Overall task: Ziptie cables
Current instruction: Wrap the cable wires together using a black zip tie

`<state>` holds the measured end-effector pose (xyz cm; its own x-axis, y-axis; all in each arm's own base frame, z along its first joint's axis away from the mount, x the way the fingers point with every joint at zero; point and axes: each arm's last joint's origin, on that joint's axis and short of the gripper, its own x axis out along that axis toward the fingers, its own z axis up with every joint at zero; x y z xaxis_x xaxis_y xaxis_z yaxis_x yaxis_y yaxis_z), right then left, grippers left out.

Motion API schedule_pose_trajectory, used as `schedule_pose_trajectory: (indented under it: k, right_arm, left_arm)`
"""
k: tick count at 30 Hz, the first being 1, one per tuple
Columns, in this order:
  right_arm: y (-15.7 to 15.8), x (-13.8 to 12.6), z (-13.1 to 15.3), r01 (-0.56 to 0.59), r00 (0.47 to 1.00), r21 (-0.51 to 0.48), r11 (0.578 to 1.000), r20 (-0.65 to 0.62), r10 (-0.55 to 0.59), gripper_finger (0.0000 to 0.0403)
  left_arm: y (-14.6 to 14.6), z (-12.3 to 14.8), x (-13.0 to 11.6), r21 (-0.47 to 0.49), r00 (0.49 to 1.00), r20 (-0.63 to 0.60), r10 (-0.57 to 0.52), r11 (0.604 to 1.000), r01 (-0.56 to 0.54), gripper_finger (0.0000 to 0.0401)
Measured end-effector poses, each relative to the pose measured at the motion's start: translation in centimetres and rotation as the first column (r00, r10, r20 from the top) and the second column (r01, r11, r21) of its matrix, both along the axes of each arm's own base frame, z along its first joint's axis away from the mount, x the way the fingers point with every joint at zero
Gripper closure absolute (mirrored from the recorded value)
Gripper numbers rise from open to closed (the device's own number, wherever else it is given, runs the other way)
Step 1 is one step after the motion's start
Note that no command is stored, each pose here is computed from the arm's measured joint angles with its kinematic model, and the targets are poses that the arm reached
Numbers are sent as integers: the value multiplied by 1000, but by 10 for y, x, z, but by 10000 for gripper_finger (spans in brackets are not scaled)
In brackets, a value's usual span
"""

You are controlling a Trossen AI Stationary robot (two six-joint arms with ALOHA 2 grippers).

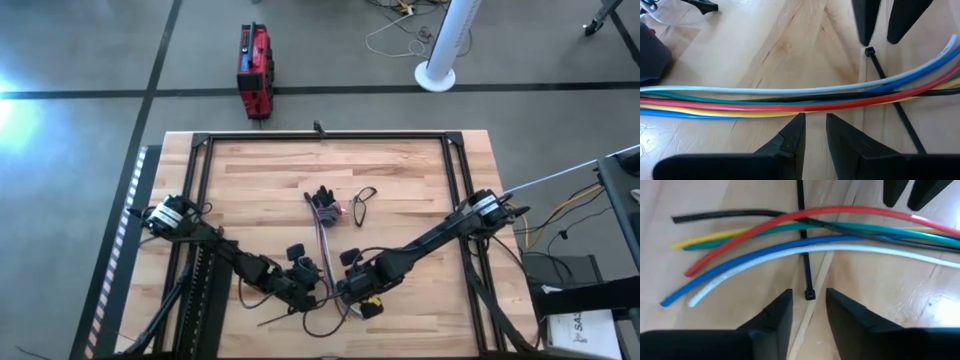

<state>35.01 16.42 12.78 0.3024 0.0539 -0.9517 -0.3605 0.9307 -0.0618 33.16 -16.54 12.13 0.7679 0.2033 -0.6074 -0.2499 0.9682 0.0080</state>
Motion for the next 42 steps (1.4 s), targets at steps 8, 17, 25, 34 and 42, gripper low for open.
schedule_pose_trajectory:
  k: [8, 17, 25, 34, 42]
  right_arm:
    - [-2, 0, -18, 2, 999, 28, 1000, 44, -3, 291]
    - [-5, -3, -21, 3, 1000, 24, 1000, 26, -4, 378]
    - [-9, -9, -20, 16, 998, -25, 1000, -54, -18, 388]
    - [-18, -30, -8, 1, 976, -100, 995, -216, -23, 402]
    - [-25, -44, -4, -53, 942, -154, 987, -336, -2, 402]
  left_arm:
    - [0, 0, 0, -6, 1000, 3, 5, 1000, -5, 339]
    - [0, 1, 0, -6, 1000, 5, 5, 1000, -5, 336]
    - [-6, 8, -12, -16, 990, -94, -104, 995, 103, 341]
    - [-16, 22, -33, -163, 931, -237, -277, 956, 243, 342]
    - [-18, 19, -40, -186, 907, -306, -291, 952, 242, 342]
